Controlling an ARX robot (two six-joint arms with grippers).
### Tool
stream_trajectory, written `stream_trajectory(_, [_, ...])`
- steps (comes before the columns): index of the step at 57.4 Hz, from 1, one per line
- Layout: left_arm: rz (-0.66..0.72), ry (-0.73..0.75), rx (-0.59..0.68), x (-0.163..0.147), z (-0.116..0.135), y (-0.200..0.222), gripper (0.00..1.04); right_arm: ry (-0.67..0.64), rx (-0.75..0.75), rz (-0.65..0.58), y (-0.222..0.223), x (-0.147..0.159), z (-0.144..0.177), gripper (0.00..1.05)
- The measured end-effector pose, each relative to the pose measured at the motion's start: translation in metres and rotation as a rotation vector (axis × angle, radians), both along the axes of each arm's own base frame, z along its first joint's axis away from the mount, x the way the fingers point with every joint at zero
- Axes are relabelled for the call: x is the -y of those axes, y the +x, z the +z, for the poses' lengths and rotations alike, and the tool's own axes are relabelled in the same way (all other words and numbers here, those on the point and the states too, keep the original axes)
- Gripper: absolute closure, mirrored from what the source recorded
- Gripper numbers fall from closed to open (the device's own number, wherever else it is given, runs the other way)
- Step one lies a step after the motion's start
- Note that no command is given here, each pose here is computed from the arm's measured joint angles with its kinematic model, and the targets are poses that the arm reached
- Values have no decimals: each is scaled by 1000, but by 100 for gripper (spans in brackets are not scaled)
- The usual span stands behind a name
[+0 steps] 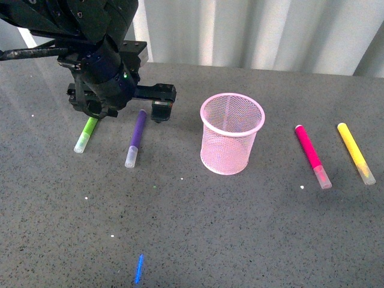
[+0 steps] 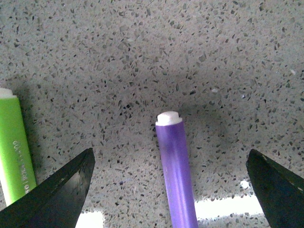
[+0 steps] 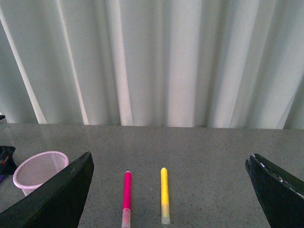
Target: Insert purple and pink pens into pink cup
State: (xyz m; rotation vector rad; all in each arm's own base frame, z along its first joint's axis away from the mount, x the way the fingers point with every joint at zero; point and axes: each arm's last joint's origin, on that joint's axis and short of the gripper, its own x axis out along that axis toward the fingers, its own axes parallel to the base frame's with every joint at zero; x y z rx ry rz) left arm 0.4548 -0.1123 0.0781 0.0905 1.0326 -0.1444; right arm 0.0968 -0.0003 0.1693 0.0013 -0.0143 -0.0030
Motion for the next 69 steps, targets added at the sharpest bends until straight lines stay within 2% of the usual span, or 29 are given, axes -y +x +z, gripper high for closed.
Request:
stream_trajectory(12, [-6, 36, 12, 4, -9, 5, 7, 0, 0, 0, 0, 0, 0, 7])
stream_trajectory(14, [-12, 35, 10, 5, -10, 5, 11, 0, 0, 0, 0, 0, 0, 7])
stream_trajectory(19, [-20, 42, 14, 7, -10, 6, 23, 0, 0, 0, 0, 0, 0, 7])
stream_trajectory(33, [-56, 41, 22, 20, -14, 5, 77, 0, 0, 0, 0, 0, 0, 7])
stream_trajectory(39, [-56, 46, 28, 20, -13, 6, 91, 0, 0, 0, 0, 0, 0, 7])
stream_trajectory(60, [-66, 112, 101, 14, -8, 0, 92, 0, 0, 0, 0, 0, 0, 7])
stream_trajectory(64, [-69, 102, 135, 9, 2, -4, 92, 0, 0, 0, 0, 0, 0, 7])
stream_trajectory(69, [-67, 96, 225, 4, 27, -10, 92, 0, 0, 0, 0, 0, 0, 7])
